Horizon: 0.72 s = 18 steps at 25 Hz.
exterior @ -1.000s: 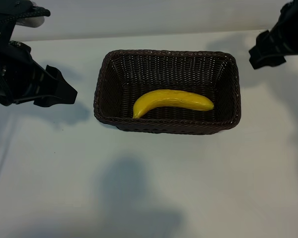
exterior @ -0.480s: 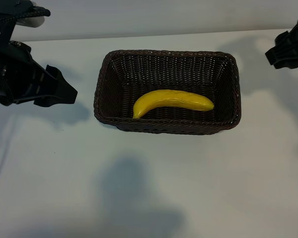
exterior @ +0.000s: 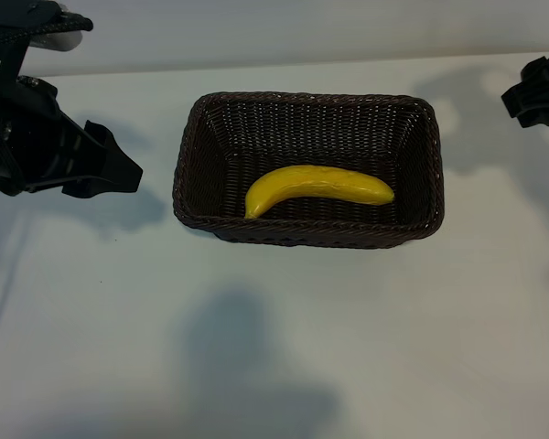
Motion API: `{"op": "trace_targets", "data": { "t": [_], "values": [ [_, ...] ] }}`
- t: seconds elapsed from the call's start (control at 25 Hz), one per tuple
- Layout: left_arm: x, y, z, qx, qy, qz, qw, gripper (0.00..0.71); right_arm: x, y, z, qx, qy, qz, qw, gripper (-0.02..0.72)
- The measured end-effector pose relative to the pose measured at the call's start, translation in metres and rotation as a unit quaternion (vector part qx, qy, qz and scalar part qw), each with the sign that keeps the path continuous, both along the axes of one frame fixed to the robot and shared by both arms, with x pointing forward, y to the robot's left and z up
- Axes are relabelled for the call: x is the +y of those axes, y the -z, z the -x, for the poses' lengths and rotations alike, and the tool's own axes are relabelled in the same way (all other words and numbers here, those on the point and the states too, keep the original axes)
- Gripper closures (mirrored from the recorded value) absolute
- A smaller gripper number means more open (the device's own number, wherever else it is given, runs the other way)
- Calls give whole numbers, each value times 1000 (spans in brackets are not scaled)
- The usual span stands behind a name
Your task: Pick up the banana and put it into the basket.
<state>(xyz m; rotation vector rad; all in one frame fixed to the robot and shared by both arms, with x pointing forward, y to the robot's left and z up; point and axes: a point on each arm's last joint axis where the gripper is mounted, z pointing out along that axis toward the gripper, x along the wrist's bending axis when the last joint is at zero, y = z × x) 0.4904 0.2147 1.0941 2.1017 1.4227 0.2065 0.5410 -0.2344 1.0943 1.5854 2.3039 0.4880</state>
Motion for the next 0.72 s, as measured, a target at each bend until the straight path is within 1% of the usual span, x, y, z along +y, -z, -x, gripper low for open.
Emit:
{"op": "trace_targets", "data": {
  "t": [0.24,0.72],
  "values": [
    [0,-1,-1,-7,-3,1,1000,144,0,-3,2,-3,0,-2,1000,129],
    [0,-1,-1,-8,-3,2,1000,145,0,-3,3,1,0,-2,1000,131]
  ]
}}
